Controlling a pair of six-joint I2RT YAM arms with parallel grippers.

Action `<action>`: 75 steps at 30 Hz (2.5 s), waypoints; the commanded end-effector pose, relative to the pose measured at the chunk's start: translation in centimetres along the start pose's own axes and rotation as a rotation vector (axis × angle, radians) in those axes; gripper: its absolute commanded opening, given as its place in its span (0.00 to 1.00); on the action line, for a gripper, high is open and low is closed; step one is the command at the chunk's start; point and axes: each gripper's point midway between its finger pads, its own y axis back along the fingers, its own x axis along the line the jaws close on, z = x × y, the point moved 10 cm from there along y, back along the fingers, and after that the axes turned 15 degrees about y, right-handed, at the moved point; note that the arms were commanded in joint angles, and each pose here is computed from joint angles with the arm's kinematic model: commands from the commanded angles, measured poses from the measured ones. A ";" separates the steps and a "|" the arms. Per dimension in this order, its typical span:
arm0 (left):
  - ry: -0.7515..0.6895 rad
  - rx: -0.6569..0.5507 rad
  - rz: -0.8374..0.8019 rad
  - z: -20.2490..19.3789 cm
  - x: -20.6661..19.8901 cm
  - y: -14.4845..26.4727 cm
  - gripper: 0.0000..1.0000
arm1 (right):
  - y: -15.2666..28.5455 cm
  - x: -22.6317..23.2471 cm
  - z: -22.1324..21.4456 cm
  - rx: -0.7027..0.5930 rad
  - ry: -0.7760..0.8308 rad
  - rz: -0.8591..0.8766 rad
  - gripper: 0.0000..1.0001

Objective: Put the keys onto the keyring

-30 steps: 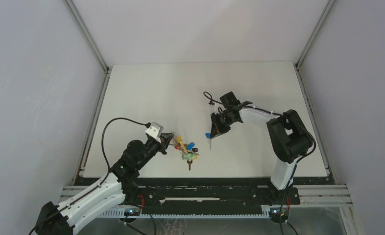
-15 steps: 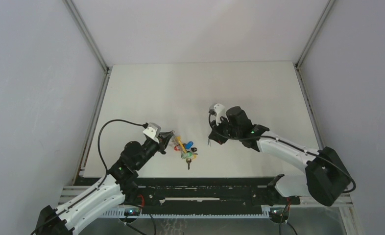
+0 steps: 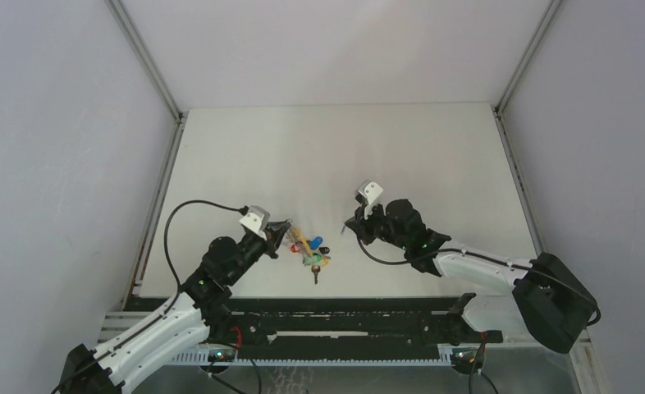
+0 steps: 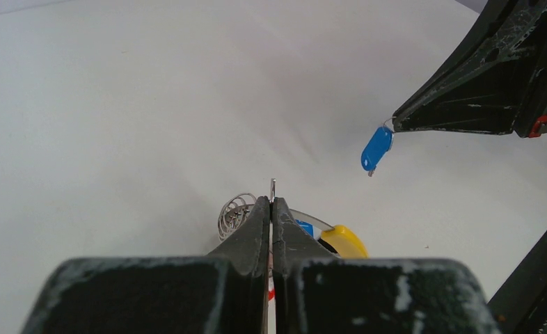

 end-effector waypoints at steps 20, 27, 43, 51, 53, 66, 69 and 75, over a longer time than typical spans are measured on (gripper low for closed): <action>0.018 -0.061 -0.016 1.0 -0.4 -0.4 0.00 | 5.9 4.0 -1.8 0.298 -0.162 -0.044 0.00; 0.015 -0.059 -0.010 1.0 -0.3 -0.4 0.00 | 2.5 3.3 -1.8 0.326 -0.123 -0.094 0.00; 0.011 -0.064 0.005 1.0 -0.1 -0.2 0.00 | -4.0 0.1 -3.7 0.181 -0.076 -0.125 0.00; 0.011 -0.065 0.011 1.0 -0.1 -0.2 0.00 | -3.5 0.3 -5.0 0.240 -0.123 -0.108 0.09; 0.011 -0.065 0.009 1.0 -0.1 -0.2 0.00 | -3.0 0.3 -5.1 0.268 -0.142 -0.112 0.12; 0.012 -0.066 0.009 1.0 -0.1 -0.2 0.01 | 0.3 -1.1 -0.8 0.510 -0.122 -0.087 0.31; 0.016 -0.073 0.020 1.1 -0.1 -0.2 0.00 | -0.5 -0.8 0.0 0.605 -0.073 -0.076 0.31; 0.020 -0.087 0.069 1.2 0.3 0.0 0.00 | -2.9 -0.4 1.0 0.767 0.003 -0.077 0.31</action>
